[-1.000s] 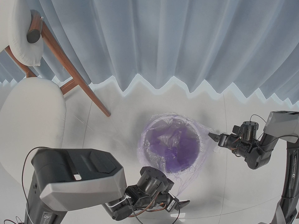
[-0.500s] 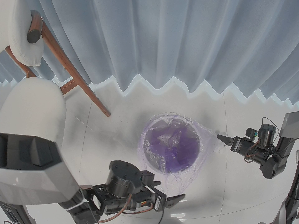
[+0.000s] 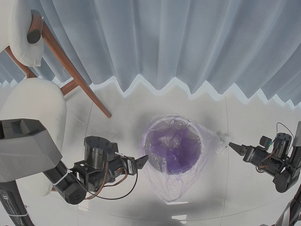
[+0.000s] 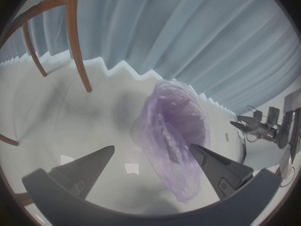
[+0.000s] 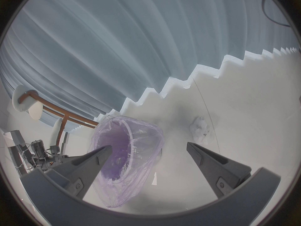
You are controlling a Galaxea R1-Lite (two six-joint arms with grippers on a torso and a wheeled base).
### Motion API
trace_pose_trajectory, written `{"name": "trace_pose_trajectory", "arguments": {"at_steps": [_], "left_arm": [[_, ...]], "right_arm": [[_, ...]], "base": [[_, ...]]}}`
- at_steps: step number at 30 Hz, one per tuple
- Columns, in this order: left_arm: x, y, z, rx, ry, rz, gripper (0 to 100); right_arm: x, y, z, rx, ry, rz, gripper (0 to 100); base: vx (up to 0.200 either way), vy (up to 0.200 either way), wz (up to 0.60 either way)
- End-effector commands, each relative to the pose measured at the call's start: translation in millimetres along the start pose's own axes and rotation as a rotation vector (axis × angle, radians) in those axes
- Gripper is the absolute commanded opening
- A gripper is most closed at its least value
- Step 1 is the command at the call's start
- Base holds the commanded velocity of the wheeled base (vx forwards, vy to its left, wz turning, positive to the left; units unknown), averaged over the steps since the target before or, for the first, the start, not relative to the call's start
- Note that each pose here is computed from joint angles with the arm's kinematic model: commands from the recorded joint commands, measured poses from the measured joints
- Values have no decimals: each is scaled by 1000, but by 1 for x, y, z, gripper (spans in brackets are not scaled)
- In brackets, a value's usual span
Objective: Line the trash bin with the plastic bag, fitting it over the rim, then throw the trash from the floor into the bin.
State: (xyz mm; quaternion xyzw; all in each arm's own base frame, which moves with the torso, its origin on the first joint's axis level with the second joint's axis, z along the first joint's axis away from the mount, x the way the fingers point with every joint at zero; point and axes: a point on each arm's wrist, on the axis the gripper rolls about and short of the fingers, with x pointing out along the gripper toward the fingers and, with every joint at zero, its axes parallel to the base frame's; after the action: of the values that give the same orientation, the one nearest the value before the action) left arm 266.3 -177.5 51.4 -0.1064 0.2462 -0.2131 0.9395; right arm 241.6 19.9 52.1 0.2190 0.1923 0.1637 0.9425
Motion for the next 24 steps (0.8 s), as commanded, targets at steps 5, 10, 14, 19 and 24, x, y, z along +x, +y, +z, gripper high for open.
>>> {"name": "trace_pose_trajectory", "arguments": {"at_steps": [5,10,14,19,24], "left_arm": [[47,17,-4,-17,-8,66,0],[46,31,0,-2,-19,99,0],[43,40,8,-16,-42,122,0],[47,51,6,-27,-38,147,0],[80,58,-13,-25,-22,154,0]], "right_arm": [[-11,9,6,-16,-53,-9,100],[-19,10,3,-5,-40,-19,100],[-23,10,-1,2,-26,-26,100],[-23,10,-1,3,-22,-27,100],[-23,9,-3,4,-15,-30,100]], "base": [[0,0,0],[0,0,0],[0,0,0],[0,0,0],[0,0,0]]}}
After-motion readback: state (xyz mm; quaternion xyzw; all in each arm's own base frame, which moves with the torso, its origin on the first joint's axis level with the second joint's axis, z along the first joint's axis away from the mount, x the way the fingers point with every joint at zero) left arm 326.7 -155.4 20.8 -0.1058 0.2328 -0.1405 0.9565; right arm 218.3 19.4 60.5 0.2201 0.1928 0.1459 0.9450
